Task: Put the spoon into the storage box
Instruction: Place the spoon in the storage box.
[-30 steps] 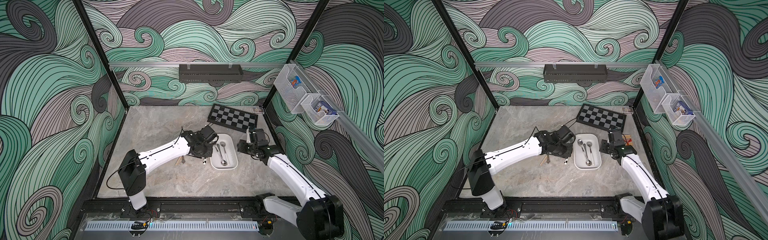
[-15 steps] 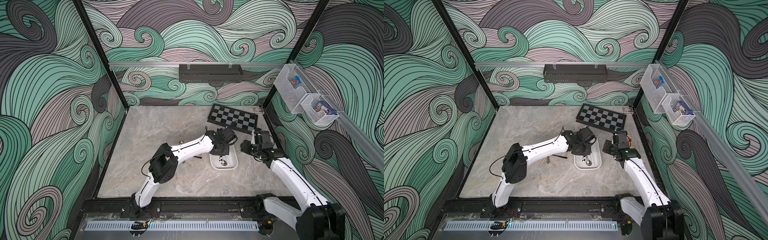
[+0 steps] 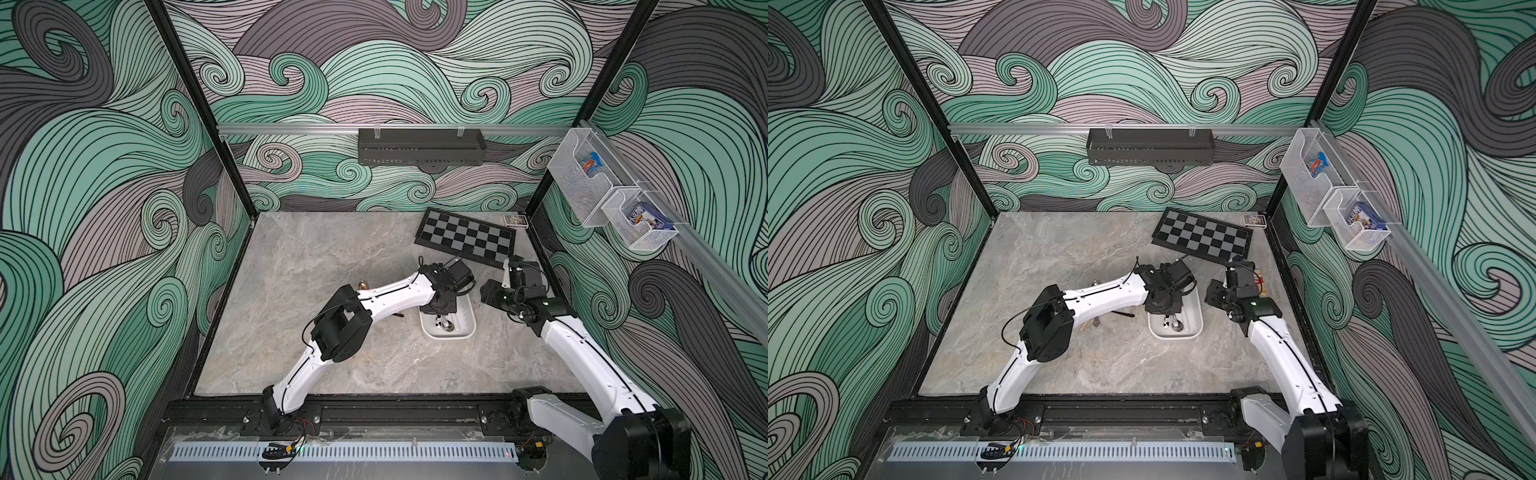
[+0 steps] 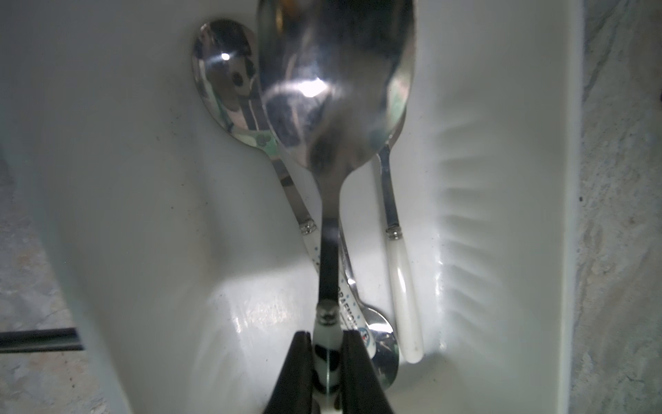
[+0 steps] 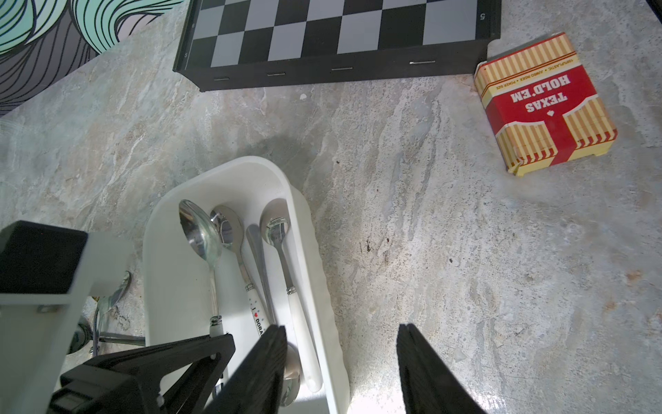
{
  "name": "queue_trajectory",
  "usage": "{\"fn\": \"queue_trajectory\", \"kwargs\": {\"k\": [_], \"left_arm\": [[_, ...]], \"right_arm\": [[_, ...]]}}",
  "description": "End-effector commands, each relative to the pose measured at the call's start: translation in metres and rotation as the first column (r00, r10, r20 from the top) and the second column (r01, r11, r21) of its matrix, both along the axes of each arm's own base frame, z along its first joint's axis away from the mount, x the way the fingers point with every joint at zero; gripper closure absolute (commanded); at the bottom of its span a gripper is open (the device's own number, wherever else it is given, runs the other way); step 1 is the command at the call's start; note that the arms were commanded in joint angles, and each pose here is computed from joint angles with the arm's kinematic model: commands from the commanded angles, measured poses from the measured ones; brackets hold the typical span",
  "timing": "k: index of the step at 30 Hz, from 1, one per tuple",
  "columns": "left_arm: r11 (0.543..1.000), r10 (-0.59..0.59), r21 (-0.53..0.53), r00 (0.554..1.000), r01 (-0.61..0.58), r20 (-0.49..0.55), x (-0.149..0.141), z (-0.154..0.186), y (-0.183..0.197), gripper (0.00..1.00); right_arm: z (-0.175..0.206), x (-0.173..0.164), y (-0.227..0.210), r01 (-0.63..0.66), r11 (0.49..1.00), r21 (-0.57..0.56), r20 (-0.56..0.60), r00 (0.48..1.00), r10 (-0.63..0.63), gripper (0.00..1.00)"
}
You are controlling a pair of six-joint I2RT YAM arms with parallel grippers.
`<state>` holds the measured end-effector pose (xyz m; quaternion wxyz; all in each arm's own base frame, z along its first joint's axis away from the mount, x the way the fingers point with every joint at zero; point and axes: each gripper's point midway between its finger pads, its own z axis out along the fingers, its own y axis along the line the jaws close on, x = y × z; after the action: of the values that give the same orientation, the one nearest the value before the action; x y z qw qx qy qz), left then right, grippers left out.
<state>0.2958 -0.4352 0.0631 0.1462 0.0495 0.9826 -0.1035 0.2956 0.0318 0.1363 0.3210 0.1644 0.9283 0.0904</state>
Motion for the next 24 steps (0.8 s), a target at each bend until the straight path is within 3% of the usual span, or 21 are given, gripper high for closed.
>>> {"fn": "queue_trajectory", "kwargs": {"k": [1, 5, 11, 14, 19, 22, 24], "left_arm": [[1.0, 0.003, 0.025, 0.999, -0.002, -0.032, -0.006, -0.018, 0.001, 0.92], [1.0, -0.003, 0.02, 0.999, 0.004, -0.035, -0.008, -0.02, 0.001, 0.82], [1.0, -0.023, -0.008, 1.0, 0.023, 0.018, -0.006, 0.003, 0.0, 0.65], [0.999, -0.036, -0.013, 0.999, 0.036, 0.04, -0.006, 0.017, 0.0, 0.62], [0.998, -0.045, -0.037, 0.983, 0.053, 0.176, -0.009, 0.085, 0.017, 0.62], [1.0, -0.005, -0.007, 0.952, 0.007, 0.307, -0.006, 0.135, 0.059, 0.49], [1.0, 0.018, 0.012, 0.921, -0.025, 0.389, -0.002, 0.156, 0.093, 0.47]], "right_arm": [[-0.004, -0.002, 0.001, -0.003, 1.0, 0.015, -0.002, 1.0, 0.003, 0.46], [-0.006, -0.003, 0.001, -0.006, 1.0, 0.015, -0.008, 1.0, 0.006, 0.46], [-0.009, -0.002, 0.002, -0.012, 1.0, 0.018, -0.009, 1.0, 0.012, 0.46], [-0.008, -0.001, 0.004, -0.021, 0.999, 0.026, -0.006, 1.0, 0.021, 0.46], [-0.001, 0.001, 0.021, -0.091, 0.993, 0.079, 0.007, 0.996, 0.091, 0.46], [0.006, 0.004, 0.048, -0.189, 0.976, 0.112, 0.007, 0.982, 0.189, 0.45], [0.01, 0.004, 0.072, -0.276, 0.955, 0.104, -0.004, 0.961, 0.278, 0.45]]}}
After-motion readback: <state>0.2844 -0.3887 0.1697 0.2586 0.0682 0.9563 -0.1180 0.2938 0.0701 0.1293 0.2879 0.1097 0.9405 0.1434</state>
